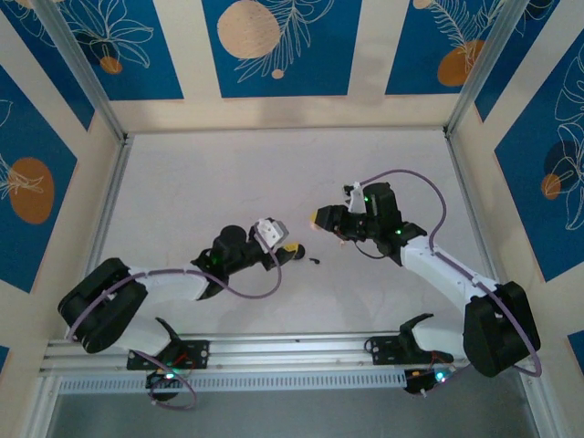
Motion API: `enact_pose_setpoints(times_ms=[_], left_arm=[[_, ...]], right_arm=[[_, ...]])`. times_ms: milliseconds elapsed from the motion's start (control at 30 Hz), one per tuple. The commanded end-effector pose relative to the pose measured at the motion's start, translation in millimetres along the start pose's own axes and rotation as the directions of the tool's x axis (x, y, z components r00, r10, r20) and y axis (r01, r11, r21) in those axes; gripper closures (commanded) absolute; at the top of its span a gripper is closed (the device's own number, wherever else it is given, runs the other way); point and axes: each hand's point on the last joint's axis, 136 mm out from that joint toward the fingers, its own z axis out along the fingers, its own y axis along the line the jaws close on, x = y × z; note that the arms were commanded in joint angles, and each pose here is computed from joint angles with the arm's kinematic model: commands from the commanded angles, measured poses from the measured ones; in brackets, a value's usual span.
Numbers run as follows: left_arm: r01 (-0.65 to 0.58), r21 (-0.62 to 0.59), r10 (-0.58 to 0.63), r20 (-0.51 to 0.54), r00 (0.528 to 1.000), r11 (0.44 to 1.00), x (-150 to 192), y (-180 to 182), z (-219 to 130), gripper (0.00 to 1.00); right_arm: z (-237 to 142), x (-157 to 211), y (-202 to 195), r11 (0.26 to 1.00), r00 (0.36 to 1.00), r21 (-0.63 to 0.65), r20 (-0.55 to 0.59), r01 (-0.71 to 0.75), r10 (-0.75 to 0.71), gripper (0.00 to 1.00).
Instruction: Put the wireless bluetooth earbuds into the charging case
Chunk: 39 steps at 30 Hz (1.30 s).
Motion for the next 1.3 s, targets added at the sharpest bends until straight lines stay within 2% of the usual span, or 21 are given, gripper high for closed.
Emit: enact_pose_setpoints(times_ms=[0, 133, 367, 567, 1200, 1267], left_arm=[[-0.003, 0.031, -0.001, 0.128, 0.992, 1.0, -35.1, -9.1, 6.1, 0.42], [0.004, 0.029, -0.008, 0.155, 0.988, 1.0, -45.8, -12.1, 11.3, 0.42], [0.075, -0.017, -0.07, 0.206, 0.976, 0.997, -57.5, -4.7, 14.2, 0.47], [0.116, -0.001, -0.112, 0.24, 0.964, 0.993, -62.4, -6.5, 16.3, 0.48], [0.149, 0.016, -0.148, 0.276, 0.95, 0.989, -68.9, -7.5, 16.7, 0.52], [0.154, 0.018, -0.153, 0.281, 0.947, 0.988, -70.3, -7.2, 16.6, 0.55]], right_arm=[[-2.3, 2.7, 11.0, 0.998, 1.0, -0.054, 0.007, -0.016, 0.016, 0.57], [-0.5, 6.5, 14.0, 0.998, 1.0, -0.061, 0.015, -0.019, 0.02, 0.57], [1.8, 8.2, 19.0, 0.997, 1.0, -0.072, 0.031, -0.001, 0.003, 0.57], [3.2, 11.1, 25.9, 0.996, 1.0, -0.094, 0.03, 0.009, -0.006, 0.57], [6.6, 18.7, 33.9, 0.993, 0.999, -0.114, 0.024, 0.03, -0.027, 0.57], [6.8, 19.7, 33.8, 0.993, 0.999, -0.115, 0.022, 0.031, -0.028, 0.57]])
